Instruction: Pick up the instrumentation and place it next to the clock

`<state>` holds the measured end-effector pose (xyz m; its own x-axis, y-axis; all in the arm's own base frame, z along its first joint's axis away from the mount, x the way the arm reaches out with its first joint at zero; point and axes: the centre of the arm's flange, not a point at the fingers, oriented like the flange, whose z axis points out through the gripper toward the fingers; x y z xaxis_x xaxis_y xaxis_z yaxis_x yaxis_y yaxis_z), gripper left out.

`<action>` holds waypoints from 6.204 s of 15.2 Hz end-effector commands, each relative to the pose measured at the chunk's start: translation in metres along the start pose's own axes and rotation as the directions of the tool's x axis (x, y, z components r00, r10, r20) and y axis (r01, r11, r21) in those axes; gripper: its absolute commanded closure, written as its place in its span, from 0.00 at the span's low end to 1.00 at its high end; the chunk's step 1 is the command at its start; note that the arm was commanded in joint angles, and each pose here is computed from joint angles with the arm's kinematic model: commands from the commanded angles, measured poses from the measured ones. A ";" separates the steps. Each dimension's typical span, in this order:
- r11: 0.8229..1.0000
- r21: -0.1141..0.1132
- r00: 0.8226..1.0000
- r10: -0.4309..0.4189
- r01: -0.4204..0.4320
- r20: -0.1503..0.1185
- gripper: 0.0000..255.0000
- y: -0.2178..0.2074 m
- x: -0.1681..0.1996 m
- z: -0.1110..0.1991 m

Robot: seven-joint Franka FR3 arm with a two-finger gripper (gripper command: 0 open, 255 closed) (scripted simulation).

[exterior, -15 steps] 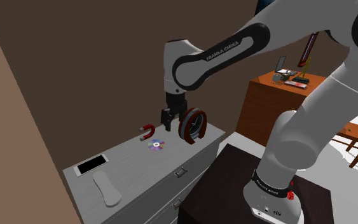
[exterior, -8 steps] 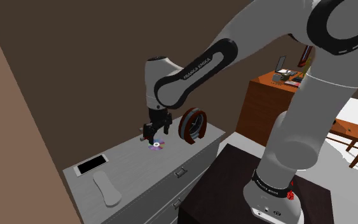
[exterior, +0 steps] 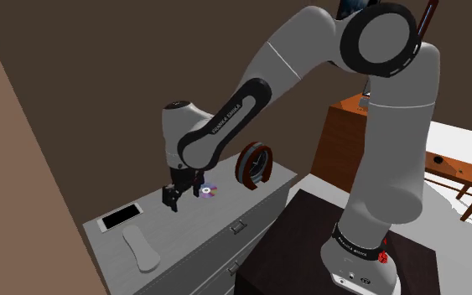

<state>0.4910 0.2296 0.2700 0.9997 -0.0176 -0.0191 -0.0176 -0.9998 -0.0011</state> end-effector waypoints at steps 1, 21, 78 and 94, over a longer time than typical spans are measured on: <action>1.000 0.002 1.000 0.007 -0.007 -0.002 0.00 -0.016 0.015 0.016; 0.999 0.017 0.999 0.049 -0.049 -0.011 0.00 -0.134 0.106 0.158; 0.999 0.017 0.999 0.049 -0.049 -0.011 1.00 -0.135 0.102 -0.024; 0.999 0.017 0.999 0.049 -0.049 -0.011 1.00 -0.135 0.101 -0.108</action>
<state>0.5973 0.3617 0.3706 0.9978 -0.0665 -0.0080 -0.0666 -0.9976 -0.0173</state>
